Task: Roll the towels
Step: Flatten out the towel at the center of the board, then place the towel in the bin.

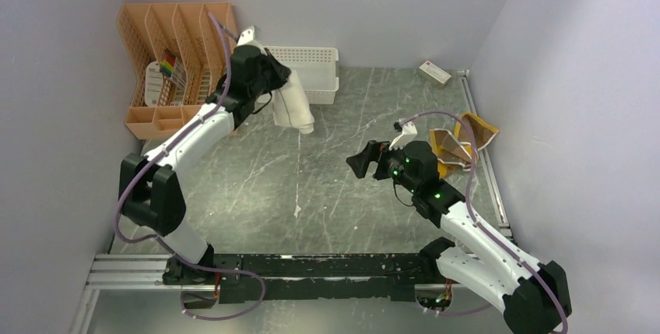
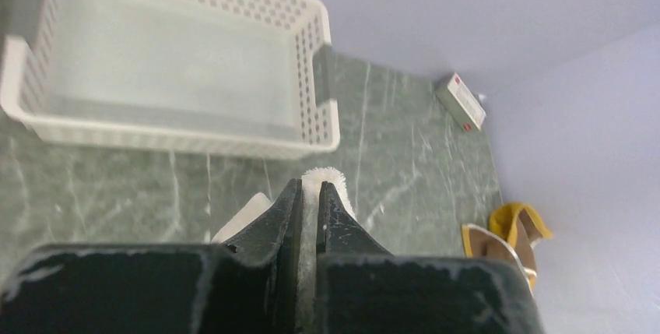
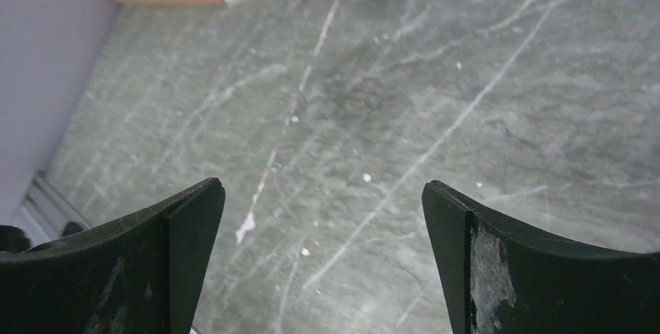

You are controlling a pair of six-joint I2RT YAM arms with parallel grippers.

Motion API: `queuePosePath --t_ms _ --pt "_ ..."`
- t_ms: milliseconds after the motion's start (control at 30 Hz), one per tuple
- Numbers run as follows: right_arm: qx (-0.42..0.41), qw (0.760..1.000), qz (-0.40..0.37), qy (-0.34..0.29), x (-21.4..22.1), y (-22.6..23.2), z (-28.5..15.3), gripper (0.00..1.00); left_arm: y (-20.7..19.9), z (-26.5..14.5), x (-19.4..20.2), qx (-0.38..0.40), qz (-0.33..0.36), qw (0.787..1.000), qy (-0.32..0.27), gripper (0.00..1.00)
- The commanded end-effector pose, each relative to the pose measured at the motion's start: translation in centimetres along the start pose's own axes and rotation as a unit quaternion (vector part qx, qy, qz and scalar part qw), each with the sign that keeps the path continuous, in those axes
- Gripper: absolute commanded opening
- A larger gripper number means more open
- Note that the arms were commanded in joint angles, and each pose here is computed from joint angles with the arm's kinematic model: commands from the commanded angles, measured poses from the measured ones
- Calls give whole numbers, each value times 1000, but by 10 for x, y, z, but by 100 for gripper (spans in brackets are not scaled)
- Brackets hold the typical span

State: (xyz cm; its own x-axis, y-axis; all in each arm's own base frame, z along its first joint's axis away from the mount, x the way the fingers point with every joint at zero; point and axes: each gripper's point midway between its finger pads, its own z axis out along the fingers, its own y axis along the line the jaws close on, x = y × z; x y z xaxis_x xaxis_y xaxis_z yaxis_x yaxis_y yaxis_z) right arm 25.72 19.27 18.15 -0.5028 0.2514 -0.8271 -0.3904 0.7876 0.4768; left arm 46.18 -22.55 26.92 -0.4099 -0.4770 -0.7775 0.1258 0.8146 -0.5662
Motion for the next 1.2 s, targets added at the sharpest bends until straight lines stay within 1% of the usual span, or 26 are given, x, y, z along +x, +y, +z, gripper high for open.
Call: queuePosePath --t_ms 0,133,167,200,333,433,500,567,633,700,833,967,1100,1167 --pt "16 999 -33 32 8 -9 5 100 4 17 -46 -22 62 997 -49 7" --pt "11 998 -44 37 3 -4 5 100 16 52 -85 -44 101 991 -74 7" --pt "10 998 -43 39 4 -4 3 100 23 66 -89 -49 115 989 -73 7" --pt "10 998 -42 42 5 -4 1 100 24 75 -102 -50 126 987 -83 7" --pt "15 998 -33 52 17 -8 -10 100 46 108 -127 -78 172 977 -96 7" --pt "26 997 -30 60 25 -14 -19 100 68 129 -135 -93 194 972 -95 7" --pt "34 997 -32 63 27 -17 -23 100 79 141 -133 -92 210 969 -87 7" --pt "40 996 -36 65 28 -19 -27 100 86 149 -131 -89 230 964 -98 7" --pt "43 996 -38 68 28 -20 -29 100 81 151 -128 -57 240 962 -118 7" --pt "43 996 -41 72 29 -20 -29 100 77 157 -118 -26 233 965 -115 7" --pt "40 995 -39 81 34 -20 -27 100 50 168 -118 47 213 969 -112 7" --pt "40 995 -34 84 38 -21 -27 100 19 168 -120 128 191 965 -124 7" --pt "43 995 -34 86 41 -23 -29 100 4 172 -113 219 137 961 -99 7" --pt "46 994 -35 90 42 -25 -30 100 6 175 -102 249 105 959 -79 7"
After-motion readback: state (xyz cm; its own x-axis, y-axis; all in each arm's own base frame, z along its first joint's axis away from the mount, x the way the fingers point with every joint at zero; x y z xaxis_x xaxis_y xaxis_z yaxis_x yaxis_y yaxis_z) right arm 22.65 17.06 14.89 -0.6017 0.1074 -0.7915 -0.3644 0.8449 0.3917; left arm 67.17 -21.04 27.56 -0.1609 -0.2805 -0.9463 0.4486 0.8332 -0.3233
